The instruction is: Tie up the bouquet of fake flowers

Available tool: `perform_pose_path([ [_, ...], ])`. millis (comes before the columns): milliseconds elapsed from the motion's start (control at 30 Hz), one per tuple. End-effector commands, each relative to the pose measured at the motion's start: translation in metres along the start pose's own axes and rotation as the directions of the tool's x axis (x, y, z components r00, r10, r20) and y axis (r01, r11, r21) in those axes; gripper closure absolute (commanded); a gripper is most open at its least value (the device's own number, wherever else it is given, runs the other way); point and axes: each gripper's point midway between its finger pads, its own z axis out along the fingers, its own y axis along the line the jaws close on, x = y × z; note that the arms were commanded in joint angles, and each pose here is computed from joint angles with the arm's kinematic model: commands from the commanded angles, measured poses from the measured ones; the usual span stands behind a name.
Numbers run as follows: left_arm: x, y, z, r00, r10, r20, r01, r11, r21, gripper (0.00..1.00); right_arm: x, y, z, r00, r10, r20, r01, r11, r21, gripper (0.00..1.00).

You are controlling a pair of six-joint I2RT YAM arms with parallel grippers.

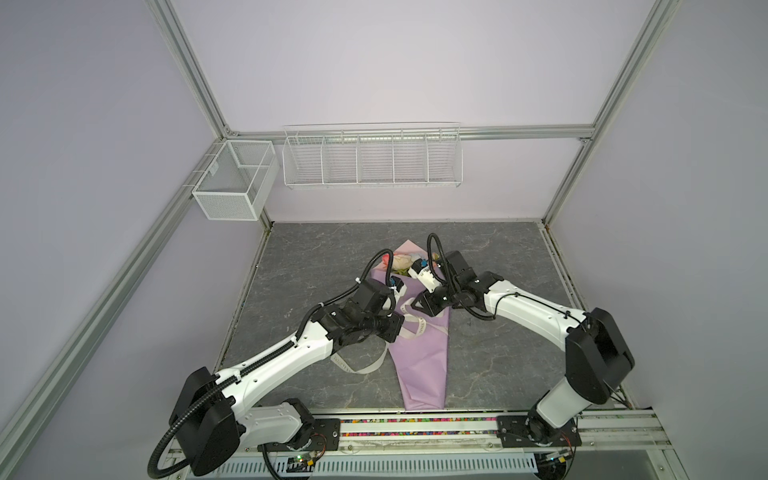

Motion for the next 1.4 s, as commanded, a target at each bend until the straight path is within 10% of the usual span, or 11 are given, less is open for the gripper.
perform_pose_path([
  [0, -0.019, -0.003, -0.008, 0.997, 0.007, 0.079, -0.007, 1.0, -0.005, 1.0, 0.032, 0.015, -0.002, 0.991, 0.064, -0.12, -0.076, 0.992, -0.099, 0.67],
  [433, -0.02, 0.01, -0.003, 0.993, -0.047, 0.109, 0.055, 0.996, -0.066, 1.0, 0.036, -0.035, -0.062, 0.993, 0.114, -0.011, -0.109, 0.967, 0.228, 0.39],
  [1367, -0.008, 0.023, 0.011, 0.994, -0.106, 0.04, 0.11, 0.985, -0.13, 1.0, 0.065, -0.068, -0.005, 0.98, -0.153, -0.126, 0.184, 0.941, 0.284, 0.43],
])
